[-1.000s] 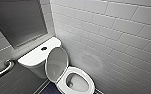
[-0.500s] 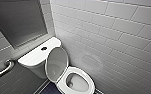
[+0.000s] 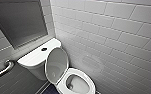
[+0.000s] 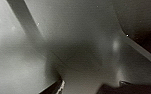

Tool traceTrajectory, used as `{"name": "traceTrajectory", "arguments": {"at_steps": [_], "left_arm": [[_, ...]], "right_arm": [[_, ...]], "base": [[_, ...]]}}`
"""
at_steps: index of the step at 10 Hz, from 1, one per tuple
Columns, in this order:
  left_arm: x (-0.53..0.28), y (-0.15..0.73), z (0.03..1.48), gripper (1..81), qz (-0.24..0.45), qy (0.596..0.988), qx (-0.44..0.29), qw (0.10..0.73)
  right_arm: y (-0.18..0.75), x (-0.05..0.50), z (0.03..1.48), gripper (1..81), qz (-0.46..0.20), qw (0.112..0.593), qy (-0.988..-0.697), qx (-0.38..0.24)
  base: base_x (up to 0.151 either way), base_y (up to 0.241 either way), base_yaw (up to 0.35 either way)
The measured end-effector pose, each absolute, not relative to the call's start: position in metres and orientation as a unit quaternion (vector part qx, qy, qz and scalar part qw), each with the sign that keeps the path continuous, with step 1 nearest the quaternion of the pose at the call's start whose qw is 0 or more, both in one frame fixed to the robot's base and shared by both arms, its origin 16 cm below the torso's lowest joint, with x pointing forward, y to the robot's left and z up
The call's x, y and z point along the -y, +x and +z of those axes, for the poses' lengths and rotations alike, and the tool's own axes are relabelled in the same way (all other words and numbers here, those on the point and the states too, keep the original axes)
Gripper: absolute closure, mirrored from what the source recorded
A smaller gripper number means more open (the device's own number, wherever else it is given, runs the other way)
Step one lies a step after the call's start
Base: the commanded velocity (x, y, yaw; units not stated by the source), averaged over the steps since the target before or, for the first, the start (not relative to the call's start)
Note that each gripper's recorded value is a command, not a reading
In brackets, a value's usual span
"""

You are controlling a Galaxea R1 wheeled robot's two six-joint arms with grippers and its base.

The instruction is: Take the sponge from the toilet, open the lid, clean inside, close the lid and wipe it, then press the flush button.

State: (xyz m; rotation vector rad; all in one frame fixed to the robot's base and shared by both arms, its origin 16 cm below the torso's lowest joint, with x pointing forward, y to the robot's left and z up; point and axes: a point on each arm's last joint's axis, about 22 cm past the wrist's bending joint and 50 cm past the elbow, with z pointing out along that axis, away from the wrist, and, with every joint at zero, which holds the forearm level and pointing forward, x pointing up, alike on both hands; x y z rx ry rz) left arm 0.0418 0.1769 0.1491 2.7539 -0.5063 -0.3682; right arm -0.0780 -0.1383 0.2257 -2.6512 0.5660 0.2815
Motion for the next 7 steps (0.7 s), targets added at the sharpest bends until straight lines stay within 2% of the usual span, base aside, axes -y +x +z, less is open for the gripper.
{"name": "traceTrajectory", "arguments": {"at_steps": [7], "left_arm": [[-0.1762, 0.0448, 0.1480, 1.0, -0.141, 0.950, 0.206, 0.186]], "right_arm": [[-0.0834, 0.1385, 0.2238, 81.1, 0.087, 0.199, -0.948, -0.234]], "base": [[0.000, 0.000, 0.000]]}}
